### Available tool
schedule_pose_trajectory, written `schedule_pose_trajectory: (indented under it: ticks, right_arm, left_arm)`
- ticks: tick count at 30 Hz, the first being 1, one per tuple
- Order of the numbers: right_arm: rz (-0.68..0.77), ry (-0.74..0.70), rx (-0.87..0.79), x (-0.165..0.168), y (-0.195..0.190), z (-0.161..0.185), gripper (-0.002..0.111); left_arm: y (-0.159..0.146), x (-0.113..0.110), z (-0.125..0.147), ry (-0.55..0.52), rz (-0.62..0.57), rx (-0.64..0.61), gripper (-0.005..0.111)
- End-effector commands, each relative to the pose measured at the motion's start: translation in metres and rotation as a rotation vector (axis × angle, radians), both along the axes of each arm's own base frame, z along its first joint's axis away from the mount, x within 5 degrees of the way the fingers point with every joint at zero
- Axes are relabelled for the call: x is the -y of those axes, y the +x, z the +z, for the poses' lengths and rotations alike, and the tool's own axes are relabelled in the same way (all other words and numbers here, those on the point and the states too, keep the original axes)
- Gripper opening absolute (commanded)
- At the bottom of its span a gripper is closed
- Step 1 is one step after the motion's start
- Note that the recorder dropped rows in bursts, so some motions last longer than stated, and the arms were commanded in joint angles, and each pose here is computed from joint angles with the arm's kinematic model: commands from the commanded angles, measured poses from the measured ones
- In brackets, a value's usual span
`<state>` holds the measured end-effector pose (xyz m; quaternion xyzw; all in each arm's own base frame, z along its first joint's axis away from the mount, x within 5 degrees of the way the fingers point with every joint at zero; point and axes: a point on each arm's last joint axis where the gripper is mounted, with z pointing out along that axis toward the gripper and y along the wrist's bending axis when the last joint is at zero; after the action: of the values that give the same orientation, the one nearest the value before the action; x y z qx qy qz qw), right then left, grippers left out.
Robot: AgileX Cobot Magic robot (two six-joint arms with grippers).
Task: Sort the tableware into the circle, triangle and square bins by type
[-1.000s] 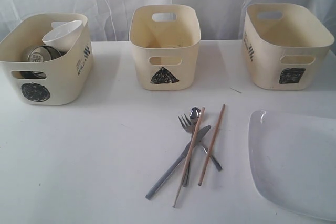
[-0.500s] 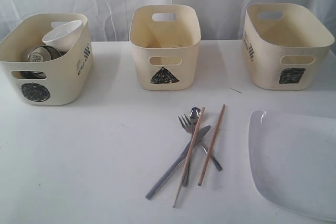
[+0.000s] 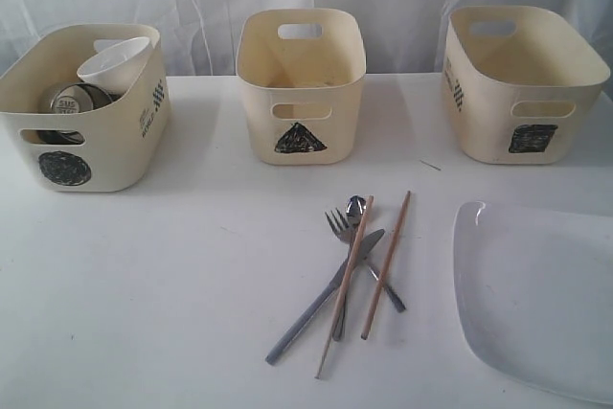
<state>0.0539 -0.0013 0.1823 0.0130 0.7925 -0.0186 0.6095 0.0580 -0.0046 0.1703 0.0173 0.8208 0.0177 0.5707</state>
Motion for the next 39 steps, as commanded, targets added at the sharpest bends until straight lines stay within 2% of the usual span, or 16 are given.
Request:
schedule_pose_trajectory:
  ticks: [1, 5, 11, 14, 29, 33, 35, 39]
  right_arm:
    - [0.003, 0.0, 0.011, 0.0, 0.0, 0.001, 0.0]
    - [0.003, 0.0, 0.013, 0.0, 0.0, 0.001, 0.0]
    - [0.003, 0.0, 0.013, 0.0, 0.0, 0.001, 0.0]
    - [0.003, 0.0, 0.011, 0.0, 0.0, 0.001, 0.0]
    - [0.003, 0.0, 0.018, 0.0, 0.0, 0.001, 0.0]
    - [-0.011, 0.163, 0.175, -0.002, 0.002, 0.015, 0.0]
    - [-0.03, 0.199, 0.271, 0.0, 0.003, 0.023, 0.0]
    - [-0.097, 0.285, 0.575, 0.009, -0.002, 0.049, 0.0]
  left_arm:
    - [-0.006, -0.012, -0.011, -0.049, 0.171, -0.111, 0.0]
    - [-0.008, -0.012, -0.006, -0.07, 0.179, -0.029, 0.0]
    - [-0.008, -0.011, -0.007, -0.133, 0.194, -0.03, 0.0]
    - [-0.008, -0.012, -0.006, -0.041, 0.162, -0.028, 0.0]
    - [-0.008, -0.012, -0.006, -0.041, 0.163, -0.026, 0.0]
    - [-0.008, -0.012, -0.006, -0.041, 0.163, -0.026, 0.0]
    - [-0.008, -0.012, -0.006, -0.041, 0.163, -0.026, 0.0]
    - [-0.008, -0.012, -0.006, -0.041, 0.163, -0.026, 0.0]
